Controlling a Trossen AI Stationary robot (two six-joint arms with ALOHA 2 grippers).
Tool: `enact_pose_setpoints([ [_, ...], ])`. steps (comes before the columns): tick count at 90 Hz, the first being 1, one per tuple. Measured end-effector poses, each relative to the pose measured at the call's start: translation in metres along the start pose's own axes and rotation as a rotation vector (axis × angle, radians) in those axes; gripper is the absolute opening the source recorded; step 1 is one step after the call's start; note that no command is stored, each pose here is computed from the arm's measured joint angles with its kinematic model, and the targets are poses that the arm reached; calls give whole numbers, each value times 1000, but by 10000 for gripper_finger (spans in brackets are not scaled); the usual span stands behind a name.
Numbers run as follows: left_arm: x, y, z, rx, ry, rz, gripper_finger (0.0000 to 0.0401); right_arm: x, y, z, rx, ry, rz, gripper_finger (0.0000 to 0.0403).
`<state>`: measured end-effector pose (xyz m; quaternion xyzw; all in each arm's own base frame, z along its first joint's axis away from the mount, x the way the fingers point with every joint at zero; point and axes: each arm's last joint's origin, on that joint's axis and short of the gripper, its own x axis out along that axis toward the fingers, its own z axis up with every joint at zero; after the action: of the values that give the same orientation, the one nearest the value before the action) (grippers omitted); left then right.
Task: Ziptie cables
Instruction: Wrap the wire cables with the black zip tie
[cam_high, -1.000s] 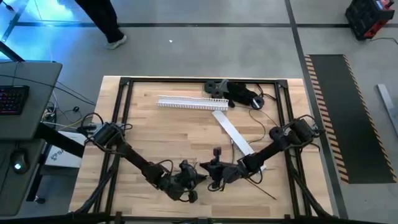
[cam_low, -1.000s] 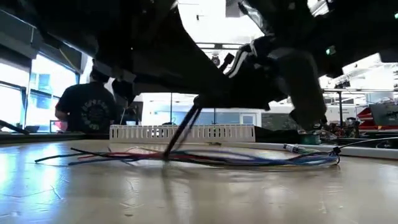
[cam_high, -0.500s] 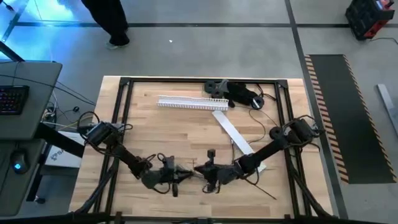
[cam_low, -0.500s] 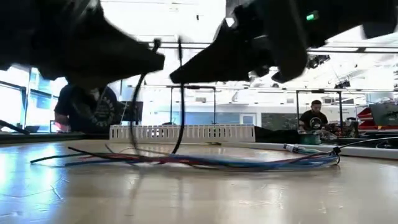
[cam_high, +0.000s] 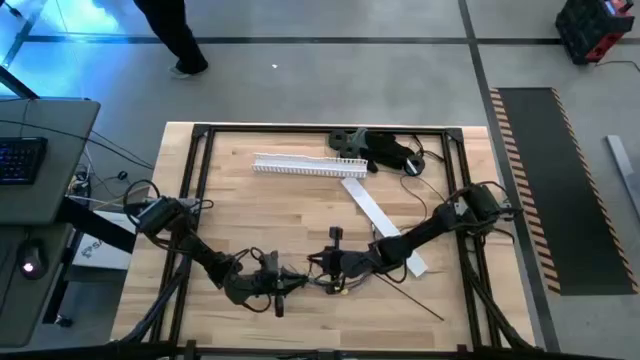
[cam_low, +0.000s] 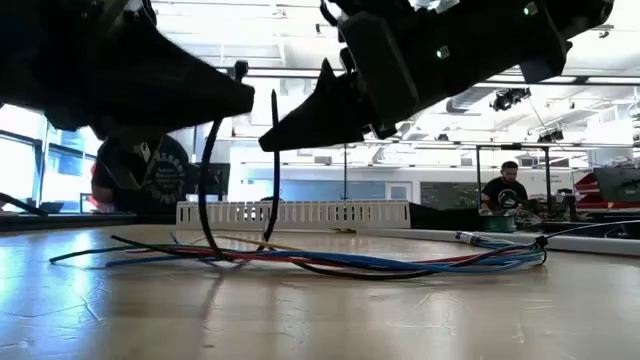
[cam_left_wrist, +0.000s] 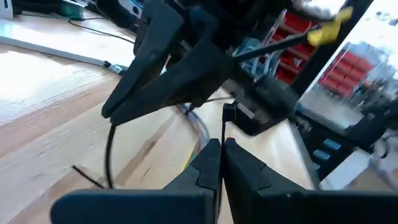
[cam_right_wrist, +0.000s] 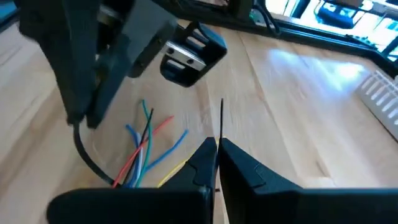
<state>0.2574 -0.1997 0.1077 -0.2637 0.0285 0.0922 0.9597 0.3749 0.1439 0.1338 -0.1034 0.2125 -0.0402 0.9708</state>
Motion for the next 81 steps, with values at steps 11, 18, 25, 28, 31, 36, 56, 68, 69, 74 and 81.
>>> enact_pose_setpoints([
  [11, 2, 1, 2, -42, -16, 8, 0, -2, 2, 0, -22, -2, -24, 0],
  [18, 5, 2, 4, -59, -12, -5, 0, -1, 5, -2, -46, 0, -41, 0],
  [25, 9, 4, 7, -84, -8, -22, 0, 4, 11, -4, -88, 15, -39, 0],
  [28, 11, 5, 8, -103, -3, -34, 0, 7, 14, -4, -115, 23, -33, 0],
  [31, 13, 6, 10, -127, 5, -46, 0, 10, 19, -5, -151, 38, -36, 0],
  [36, 17, 9, 11, -166, 19, -60, 0, 13, 27, -1, -214, 54, -64, 0],
  [56, 14, 18, 9, -259, 59, -68, 0, 14, 35, 5, -343, 154, -163, 0],
  [68, 4, 23, 4, -306, 68, -42, 0, 13, 34, 3, -352, 166, -187, 0],
  [69, 4, 23, 3, -309, 70, -42, 0, 13, 34, 3, -349, 166, -187, 0],
  [74, 1, 26, 1, -317, 80, -34, 0, 13, 34, 3, -336, 165, -188, 0],
  [81, 0, 26, 1, -319, 78, -30, 0, 13, 34, 4, -329, 161, -190, 0],
])
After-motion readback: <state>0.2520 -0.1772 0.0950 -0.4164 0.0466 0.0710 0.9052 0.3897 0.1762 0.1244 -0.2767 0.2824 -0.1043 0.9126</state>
